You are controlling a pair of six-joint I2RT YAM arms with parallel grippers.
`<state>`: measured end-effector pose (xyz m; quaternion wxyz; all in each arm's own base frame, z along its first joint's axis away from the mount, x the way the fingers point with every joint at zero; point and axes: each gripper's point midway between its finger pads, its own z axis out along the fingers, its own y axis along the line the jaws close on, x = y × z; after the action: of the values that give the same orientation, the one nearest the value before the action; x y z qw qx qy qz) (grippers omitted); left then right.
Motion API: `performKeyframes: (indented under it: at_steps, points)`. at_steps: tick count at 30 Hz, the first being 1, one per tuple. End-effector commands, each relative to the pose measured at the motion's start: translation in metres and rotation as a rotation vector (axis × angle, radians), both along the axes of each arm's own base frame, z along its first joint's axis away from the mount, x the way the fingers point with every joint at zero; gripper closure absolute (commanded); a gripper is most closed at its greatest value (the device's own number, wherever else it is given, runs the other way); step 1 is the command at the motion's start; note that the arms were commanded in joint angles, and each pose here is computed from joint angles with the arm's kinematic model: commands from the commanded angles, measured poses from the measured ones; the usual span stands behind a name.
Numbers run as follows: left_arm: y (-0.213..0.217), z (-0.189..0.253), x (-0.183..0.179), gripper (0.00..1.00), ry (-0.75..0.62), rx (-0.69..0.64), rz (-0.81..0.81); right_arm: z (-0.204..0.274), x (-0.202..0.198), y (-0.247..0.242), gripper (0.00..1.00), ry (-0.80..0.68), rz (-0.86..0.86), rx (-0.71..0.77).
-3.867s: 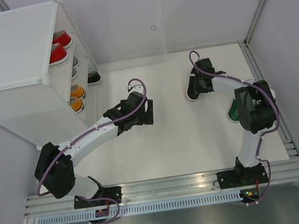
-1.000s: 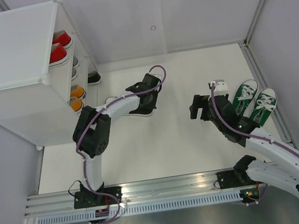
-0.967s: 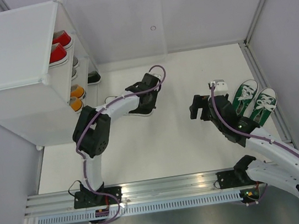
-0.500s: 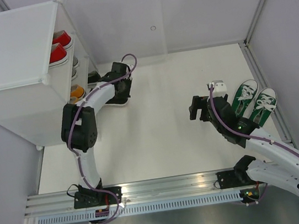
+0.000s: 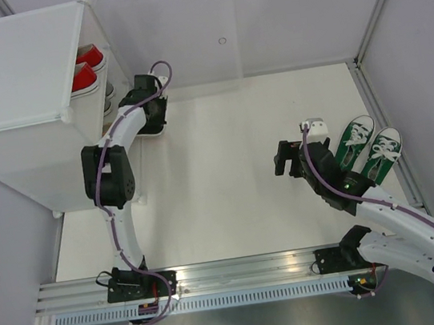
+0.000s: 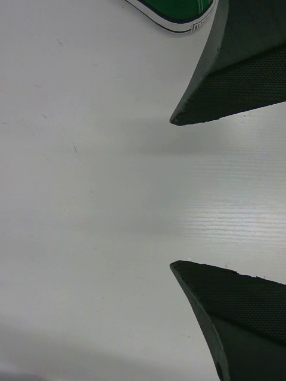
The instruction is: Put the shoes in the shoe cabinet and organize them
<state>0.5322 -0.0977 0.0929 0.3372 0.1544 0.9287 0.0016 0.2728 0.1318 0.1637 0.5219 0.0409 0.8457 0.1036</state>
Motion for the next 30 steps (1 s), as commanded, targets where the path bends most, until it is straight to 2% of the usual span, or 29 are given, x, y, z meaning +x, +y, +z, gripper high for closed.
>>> performKeyframes:
  at_steps: [1,7,12,20,21,22,24,25,28,30]
  points:
    - [0.017,0.02,0.013,0.98,-0.048,0.059,0.006,0.002,0.004,0.001,0.02,-0.022,-0.009,-0.007]
    - [0.027,0.014,0.002,0.98,-0.018,0.08,0.057,0.0,0.005,0.002,0.02,-0.016,-0.007,-0.008]
    - [0.043,0.002,0.006,0.98,0.005,0.105,0.089,-0.001,0.004,0.002,0.02,-0.015,-0.003,-0.011]
    - [0.069,0.011,0.013,0.96,-0.016,0.11,0.161,-0.002,0.005,0.003,0.02,-0.012,-0.003,-0.01]
    - [0.072,0.014,0.014,0.92,-0.024,0.125,0.173,-0.002,0.005,0.003,0.02,-0.011,0.0,-0.01]
    - [0.073,0.016,0.016,0.82,-0.031,0.128,0.177,-0.002,0.005,0.004,0.02,-0.011,0.004,-0.009]
    - [0.074,0.018,0.017,0.73,-0.038,0.129,0.185,-0.002,0.004,0.004,0.02,-0.011,0.005,-0.009]
    - [0.073,0.021,0.018,0.62,-0.046,0.127,0.186,-0.002,0.005,0.004,0.02,-0.011,0.004,-0.009]
    - [0.07,0.034,0.018,0.38,-0.077,0.107,0.209,-0.002,0.005,0.004,0.02,-0.013,0.006,-0.008]
    - [0.066,0.049,0.017,0.31,-0.112,0.098,0.233,-0.002,0.004,0.006,0.02,-0.012,0.011,-0.006]
